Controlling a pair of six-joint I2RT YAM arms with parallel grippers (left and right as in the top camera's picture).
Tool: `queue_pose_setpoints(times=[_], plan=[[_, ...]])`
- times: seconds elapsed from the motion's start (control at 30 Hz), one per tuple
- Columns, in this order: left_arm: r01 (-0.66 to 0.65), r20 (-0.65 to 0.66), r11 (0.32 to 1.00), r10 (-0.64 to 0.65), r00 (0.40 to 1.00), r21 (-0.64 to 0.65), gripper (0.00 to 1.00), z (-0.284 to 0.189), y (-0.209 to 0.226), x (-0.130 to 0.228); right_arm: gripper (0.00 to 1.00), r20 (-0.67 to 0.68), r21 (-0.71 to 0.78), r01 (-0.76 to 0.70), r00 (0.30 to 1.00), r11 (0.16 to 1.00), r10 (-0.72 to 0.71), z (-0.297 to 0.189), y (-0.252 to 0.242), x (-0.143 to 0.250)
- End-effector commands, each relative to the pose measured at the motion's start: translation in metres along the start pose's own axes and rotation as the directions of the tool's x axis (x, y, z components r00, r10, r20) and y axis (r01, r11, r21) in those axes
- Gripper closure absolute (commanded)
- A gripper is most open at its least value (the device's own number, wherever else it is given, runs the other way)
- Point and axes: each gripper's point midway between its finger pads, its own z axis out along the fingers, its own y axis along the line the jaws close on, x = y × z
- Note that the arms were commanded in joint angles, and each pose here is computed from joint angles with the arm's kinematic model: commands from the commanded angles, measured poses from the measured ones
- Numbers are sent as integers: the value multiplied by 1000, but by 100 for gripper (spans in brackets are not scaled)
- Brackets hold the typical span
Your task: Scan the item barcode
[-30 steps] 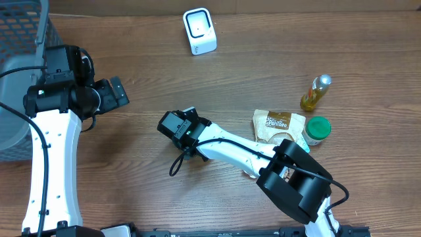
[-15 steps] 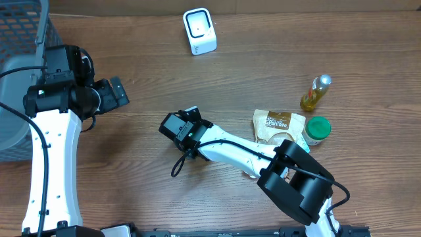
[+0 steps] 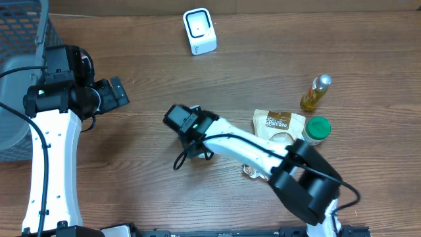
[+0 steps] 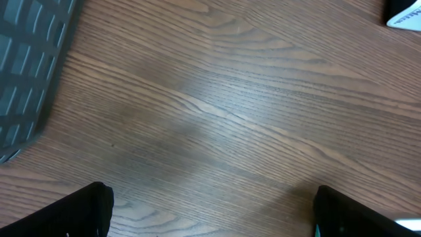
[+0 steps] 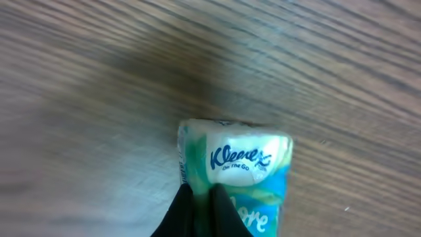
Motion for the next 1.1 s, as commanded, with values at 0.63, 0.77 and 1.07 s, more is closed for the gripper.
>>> queue_pose_setpoints(times=[0.63,0.77,1.07], plan=[[9,20,1000,-9,1000,14,1,-6,-2,-5,96,-52,-859,11,993,512,-108,-119,9,-32],[9,20,1000,-9,1000,14,0,-6,-2,-5,96,-41,-863,20,993,505,-108,-107,17,-30],[9,20,1000,-9,1000,14,1,-6,-2,-5,96,-23,-880,-23,1000,475,6,-58,21,-27]])
